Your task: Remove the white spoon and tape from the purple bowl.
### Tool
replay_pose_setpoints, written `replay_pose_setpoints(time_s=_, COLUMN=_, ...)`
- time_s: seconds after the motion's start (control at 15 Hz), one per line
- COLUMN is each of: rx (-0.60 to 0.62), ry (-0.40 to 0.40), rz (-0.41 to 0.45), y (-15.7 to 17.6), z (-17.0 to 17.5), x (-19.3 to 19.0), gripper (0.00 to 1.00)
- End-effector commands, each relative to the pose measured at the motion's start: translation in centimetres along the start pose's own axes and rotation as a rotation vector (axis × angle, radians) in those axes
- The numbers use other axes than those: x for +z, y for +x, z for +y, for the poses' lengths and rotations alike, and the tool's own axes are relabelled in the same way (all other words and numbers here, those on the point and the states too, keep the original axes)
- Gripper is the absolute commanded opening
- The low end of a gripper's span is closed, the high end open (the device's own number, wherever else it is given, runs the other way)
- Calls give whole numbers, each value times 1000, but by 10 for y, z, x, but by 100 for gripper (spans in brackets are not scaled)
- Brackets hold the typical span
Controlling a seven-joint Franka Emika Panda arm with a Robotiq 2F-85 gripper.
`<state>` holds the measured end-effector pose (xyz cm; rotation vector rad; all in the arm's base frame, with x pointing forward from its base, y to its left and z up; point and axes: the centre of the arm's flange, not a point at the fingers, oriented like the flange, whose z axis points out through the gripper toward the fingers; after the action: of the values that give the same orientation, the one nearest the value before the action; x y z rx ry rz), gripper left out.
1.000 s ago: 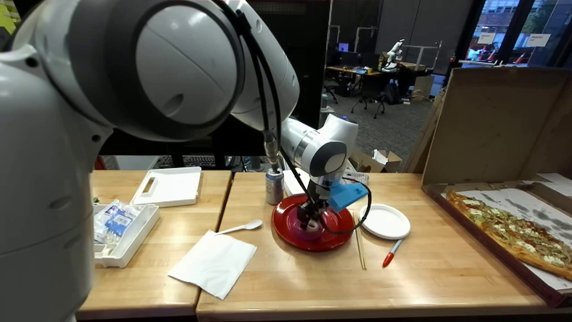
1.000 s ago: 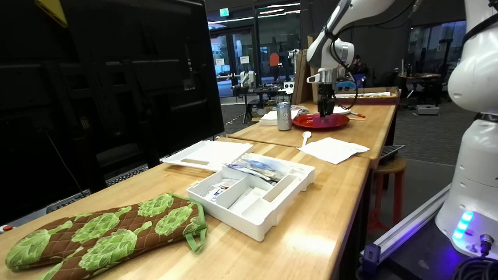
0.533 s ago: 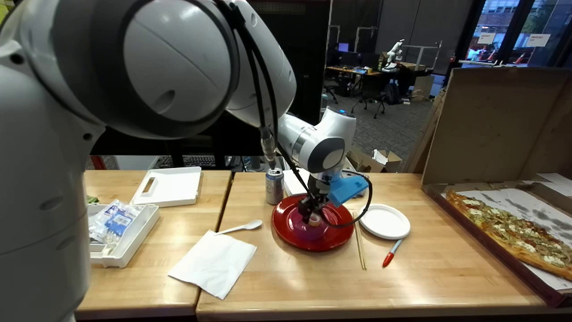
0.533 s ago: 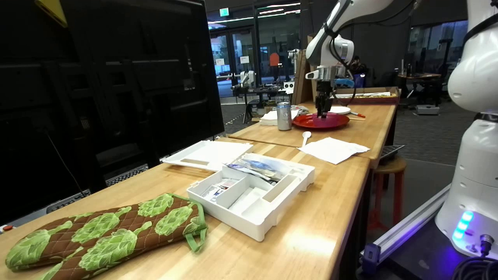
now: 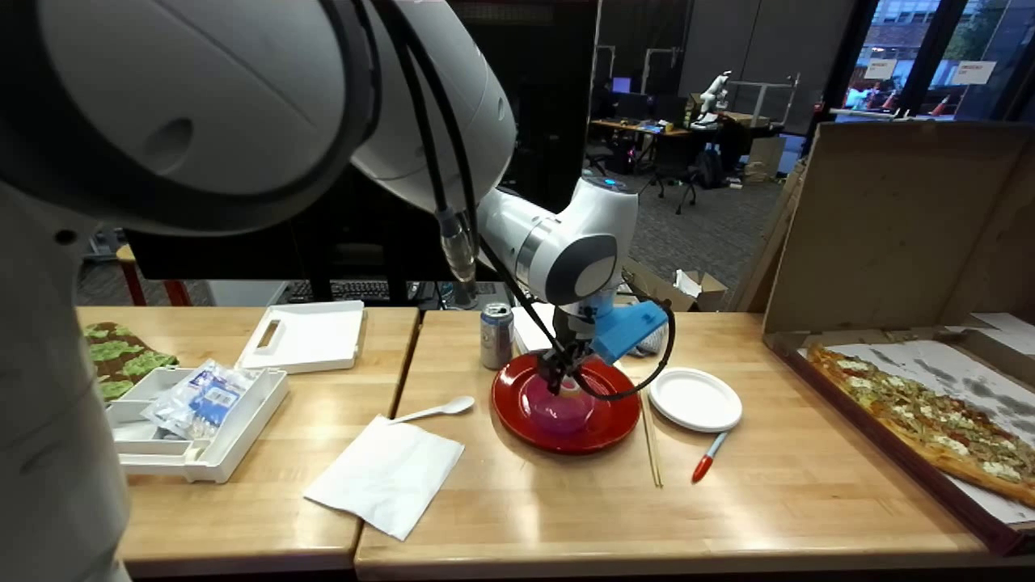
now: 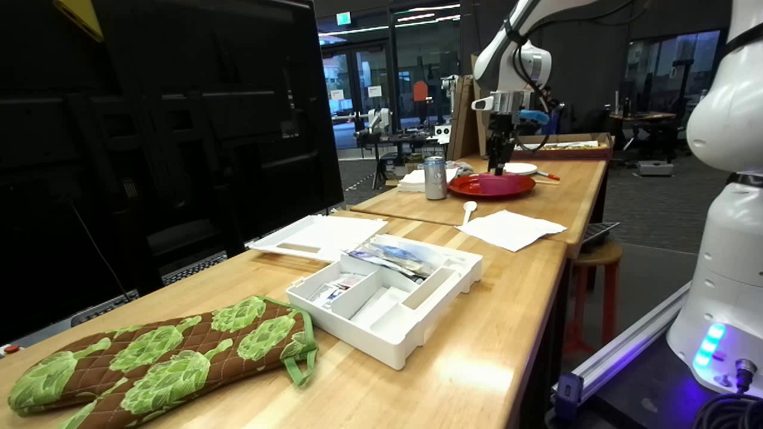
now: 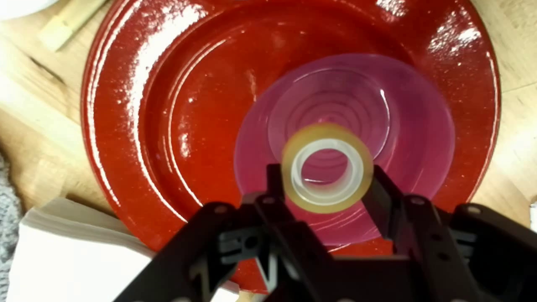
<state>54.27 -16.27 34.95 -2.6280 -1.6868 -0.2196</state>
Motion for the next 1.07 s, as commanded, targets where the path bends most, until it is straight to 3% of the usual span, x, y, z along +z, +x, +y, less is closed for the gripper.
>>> replay_pose_setpoints(time_s=0.0, rx=-60, ry=-47, rz=-29, y=5, z=-33, x=-29, gripper=24)
replay_pose_setpoints(time_s=0.53, rx=-254, ry=-77, rz=-137, y=30, z=-83, x=-47, gripper=24)
replay_pose_setpoints(time_s=1.0, rx=-423, ry=-46, rz=-225, y=39, z=-130, x=-21, gripper=24)
